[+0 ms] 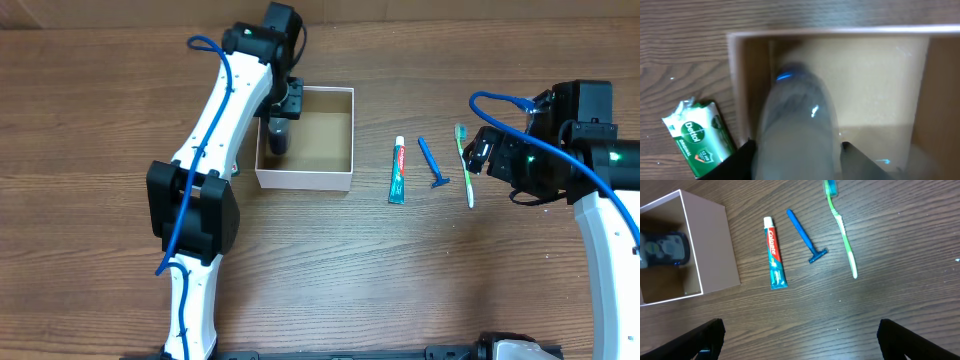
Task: Pack container
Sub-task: 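Carry the bottle into the box's left side and release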
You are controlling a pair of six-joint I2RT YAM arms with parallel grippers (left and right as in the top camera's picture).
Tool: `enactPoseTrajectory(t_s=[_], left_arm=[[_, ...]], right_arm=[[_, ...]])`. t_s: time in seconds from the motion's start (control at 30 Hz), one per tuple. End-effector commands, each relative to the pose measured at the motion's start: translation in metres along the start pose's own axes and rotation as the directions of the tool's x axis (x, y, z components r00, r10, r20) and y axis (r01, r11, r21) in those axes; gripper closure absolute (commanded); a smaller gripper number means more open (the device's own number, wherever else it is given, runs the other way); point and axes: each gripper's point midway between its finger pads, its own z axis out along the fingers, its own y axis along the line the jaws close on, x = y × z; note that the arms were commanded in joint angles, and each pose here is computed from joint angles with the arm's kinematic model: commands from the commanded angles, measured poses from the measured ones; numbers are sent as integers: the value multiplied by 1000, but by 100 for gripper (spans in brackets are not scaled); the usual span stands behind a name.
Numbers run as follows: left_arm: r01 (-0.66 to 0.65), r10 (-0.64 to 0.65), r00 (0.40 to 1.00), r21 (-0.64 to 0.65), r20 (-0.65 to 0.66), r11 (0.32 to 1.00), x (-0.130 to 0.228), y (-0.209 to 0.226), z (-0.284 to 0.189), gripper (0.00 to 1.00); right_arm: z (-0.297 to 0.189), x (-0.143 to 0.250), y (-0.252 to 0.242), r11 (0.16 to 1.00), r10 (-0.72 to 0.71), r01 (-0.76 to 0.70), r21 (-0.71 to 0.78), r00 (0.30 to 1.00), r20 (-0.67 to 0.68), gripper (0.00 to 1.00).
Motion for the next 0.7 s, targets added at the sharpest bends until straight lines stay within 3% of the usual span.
enactPoseTrajectory(t_s=[0.0, 0.1, 0.33, 0.47, 0.57, 0.67], left_arm=[[50, -50, 998, 3, 46, 999, -11, 12, -14, 36], [59, -60, 996, 9, 62, 998, -12, 16, -23, 21], [48, -72, 990, 188, 124, 981, -7, -3, -87, 20], [6, -66, 960, 216, 274, 976, 3, 1, -166, 17], [-20, -39, 934, 161, 355, 987, 20, 18, -210, 14], [44, -42, 945, 1, 325, 999, 43, 57, -217, 11]], right_arm=[[-6, -7, 1, 1000, -9, 9, 5, 999, 31, 0], [-6, -7, 1, 1000, -9, 9, 5, 999, 31, 0], [-6, -7, 1, 1000, -9, 9, 5, 999, 31, 0], [-6, -7, 1, 1000, -9, 9, 5, 999, 31, 0], [-6, -7, 1, 1000, -9, 9, 5, 999, 31, 0], [-6, -7, 1, 1000, -9, 9, 5, 999, 31, 0]])
